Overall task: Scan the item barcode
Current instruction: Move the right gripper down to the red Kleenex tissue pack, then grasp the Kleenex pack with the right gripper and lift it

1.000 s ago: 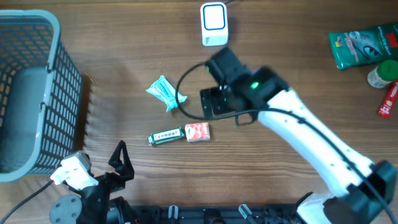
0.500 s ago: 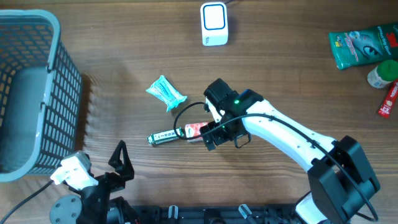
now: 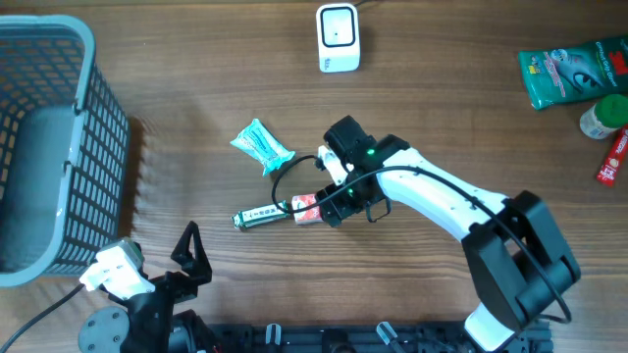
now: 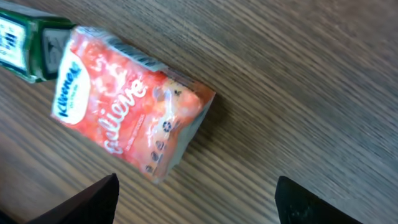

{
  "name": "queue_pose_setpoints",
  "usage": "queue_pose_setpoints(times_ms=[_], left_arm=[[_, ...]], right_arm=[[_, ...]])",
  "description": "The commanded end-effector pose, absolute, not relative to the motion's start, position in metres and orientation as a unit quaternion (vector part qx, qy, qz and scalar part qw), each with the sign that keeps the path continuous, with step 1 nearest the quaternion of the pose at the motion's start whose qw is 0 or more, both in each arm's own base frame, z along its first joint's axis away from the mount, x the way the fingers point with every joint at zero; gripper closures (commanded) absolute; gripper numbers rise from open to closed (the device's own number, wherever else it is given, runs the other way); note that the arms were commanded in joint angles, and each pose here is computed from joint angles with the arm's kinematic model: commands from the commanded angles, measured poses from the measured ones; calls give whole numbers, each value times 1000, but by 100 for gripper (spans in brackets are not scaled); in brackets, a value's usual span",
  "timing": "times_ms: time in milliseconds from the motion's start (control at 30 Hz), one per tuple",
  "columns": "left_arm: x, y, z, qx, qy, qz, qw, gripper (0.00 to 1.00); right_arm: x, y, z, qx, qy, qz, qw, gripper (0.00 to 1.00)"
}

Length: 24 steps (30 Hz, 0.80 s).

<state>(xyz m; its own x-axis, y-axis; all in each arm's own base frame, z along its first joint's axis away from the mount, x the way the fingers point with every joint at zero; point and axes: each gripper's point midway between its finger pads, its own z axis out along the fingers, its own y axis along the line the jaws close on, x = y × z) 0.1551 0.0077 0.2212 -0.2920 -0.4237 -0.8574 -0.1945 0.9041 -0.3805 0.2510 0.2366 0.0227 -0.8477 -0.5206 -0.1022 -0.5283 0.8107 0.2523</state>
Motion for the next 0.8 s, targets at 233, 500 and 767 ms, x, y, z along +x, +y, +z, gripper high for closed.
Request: queue_pose_setpoints(times_ms=[233, 500, 767], left_arm=[[155, 7, 221, -194, 797, -106, 562, 0], [155, 7, 221, -194, 797, -106, 562, 0], [155, 7, 221, -194, 797, -106, 562, 0]], right_arm=[[251, 252, 23, -317, 932, 175, 12, 17], [259, 265, 6, -382, 905, 186, 32, 53], [267, 251, 14, -356, 923, 140, 44, 96]])
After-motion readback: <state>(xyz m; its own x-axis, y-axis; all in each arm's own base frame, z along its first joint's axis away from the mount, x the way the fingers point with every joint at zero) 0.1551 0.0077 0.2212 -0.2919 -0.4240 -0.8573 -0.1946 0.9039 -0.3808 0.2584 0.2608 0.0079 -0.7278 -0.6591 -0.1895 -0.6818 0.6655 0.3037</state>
